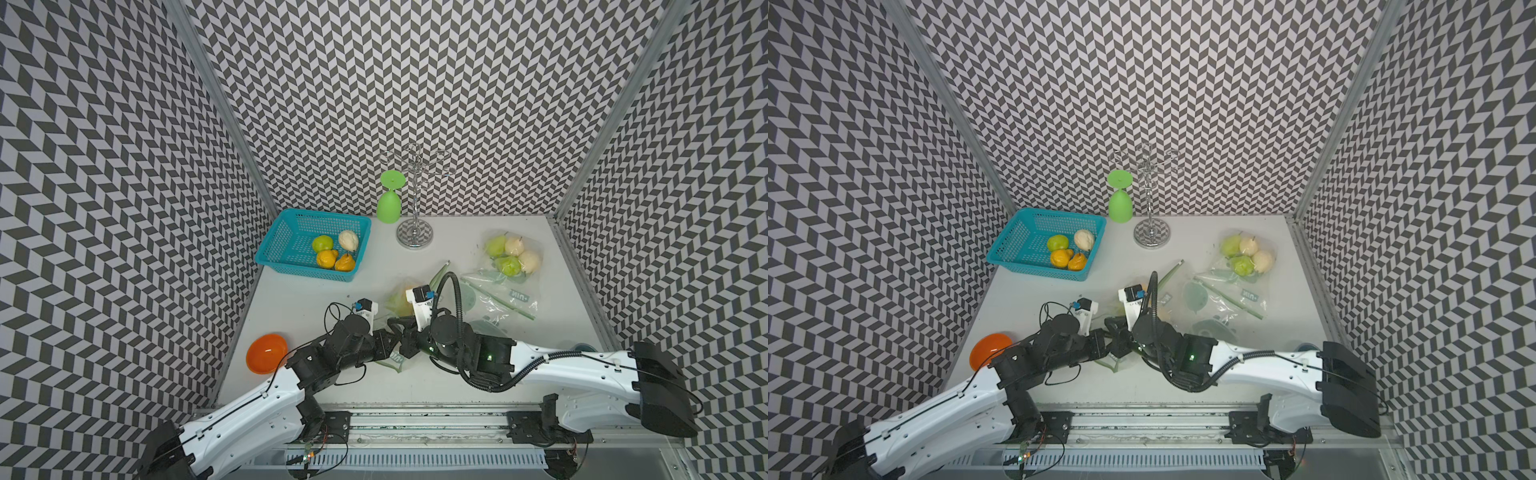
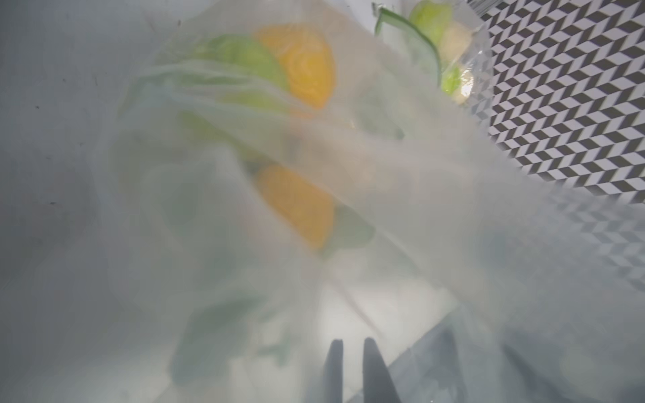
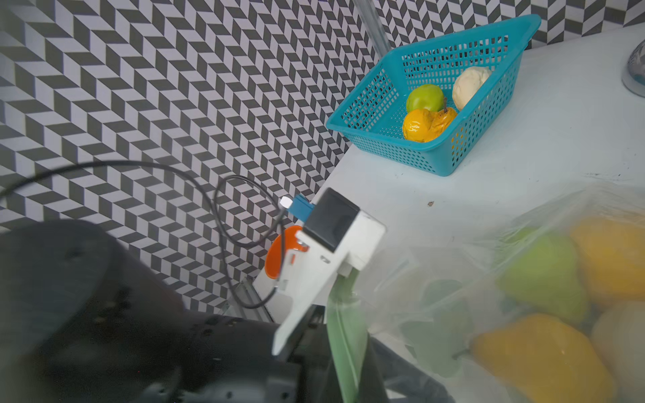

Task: Open the zip-top bag and take out the pear
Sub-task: Open the zipper of the food storage bag at the center of the board, then pick up the pear from the zipper food storage bag.

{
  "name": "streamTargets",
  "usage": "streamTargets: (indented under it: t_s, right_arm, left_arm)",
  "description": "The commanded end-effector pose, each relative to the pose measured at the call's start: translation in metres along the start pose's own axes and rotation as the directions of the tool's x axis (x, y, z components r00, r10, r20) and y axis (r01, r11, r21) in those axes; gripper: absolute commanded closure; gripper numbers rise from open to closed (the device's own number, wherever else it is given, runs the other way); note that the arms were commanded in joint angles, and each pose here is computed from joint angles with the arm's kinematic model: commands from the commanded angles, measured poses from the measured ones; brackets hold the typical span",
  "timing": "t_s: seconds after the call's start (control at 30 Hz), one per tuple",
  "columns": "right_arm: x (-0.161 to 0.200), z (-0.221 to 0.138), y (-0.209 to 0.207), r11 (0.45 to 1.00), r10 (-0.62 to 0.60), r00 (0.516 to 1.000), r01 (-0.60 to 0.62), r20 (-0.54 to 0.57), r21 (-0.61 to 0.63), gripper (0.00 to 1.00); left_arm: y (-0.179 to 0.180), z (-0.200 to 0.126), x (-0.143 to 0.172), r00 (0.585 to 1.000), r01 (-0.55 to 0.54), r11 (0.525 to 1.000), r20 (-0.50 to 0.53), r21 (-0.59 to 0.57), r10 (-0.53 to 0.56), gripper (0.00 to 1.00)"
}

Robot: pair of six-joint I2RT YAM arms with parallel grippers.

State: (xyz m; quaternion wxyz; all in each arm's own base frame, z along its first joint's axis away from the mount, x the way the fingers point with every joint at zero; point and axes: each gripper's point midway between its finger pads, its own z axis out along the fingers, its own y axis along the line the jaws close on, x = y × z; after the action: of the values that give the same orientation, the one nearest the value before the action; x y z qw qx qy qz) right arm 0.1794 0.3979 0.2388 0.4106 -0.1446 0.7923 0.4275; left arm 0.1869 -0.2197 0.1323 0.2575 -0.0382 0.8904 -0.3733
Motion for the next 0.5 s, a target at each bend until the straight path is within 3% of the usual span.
streamTargets:
  t_s: [0.0,0.1,0.17,0.23,0.3,0.37,0.47]
  right_arm:
    - [-0.011,-0.008,0.017,0.993,0.091,0.996,-0.088,0.026,-0.075,1.00]
    - [-0.006,-0.011,0.022,0.981,0.157,0.988,-0.157,-0.005,-0.115,0.95]
    - [-0.006,-0.013,0.026,0.972,0.186,0.982,-0.187,-0.022,-0.139,0.80]
    - [-0.011,-0.019,0.029,0.970,0.187,0.981,-0.192,-0.044,-0.151,0.57]
    - [-0.024,-0.028,0.024,0.967,0.199,0.979,-0.203,-0.044,-0.151,0.45]
    - [-0.042,-0.037,0.011,0.964,0.219,0.975,-0.221,-0.029,-0.150,0.40]
    - [-0.065,-0.034,-0.030,0.970,0.221,0.975,-0.222,-0.026,-0.095,0.41]
  left_arm:
    - [0.016,0.014,-0.020,0.997,0.011,0.999,0.076,-0.033,-0.009,0.85]
    - [0.041,0.018,-0.035,0.990,0.031,0.993,0.137,-0.118,-0.015,0.83]
    - [0.050,0.016,-0.046,0.984,0.032,0.988,0.180,-0.152,-0.004,0.78]
    - [0.060,0.015,-0.052,0.980,0.040,0.984,0.198,-0.171,-0.005,0.77]
    - [0.069,0.017,-0.053,0.982,0.042,0.982,0.190,-0.182,-0.007,0.75]
    - [0.070,0.018,-0.054,0.981,0.033,0.983,0.192,-0.178,0.001,0.74]
    - [0.055,0.016,-0.056,0.975,0.008,0.996,0.220,-0.089,0.012,0.62]
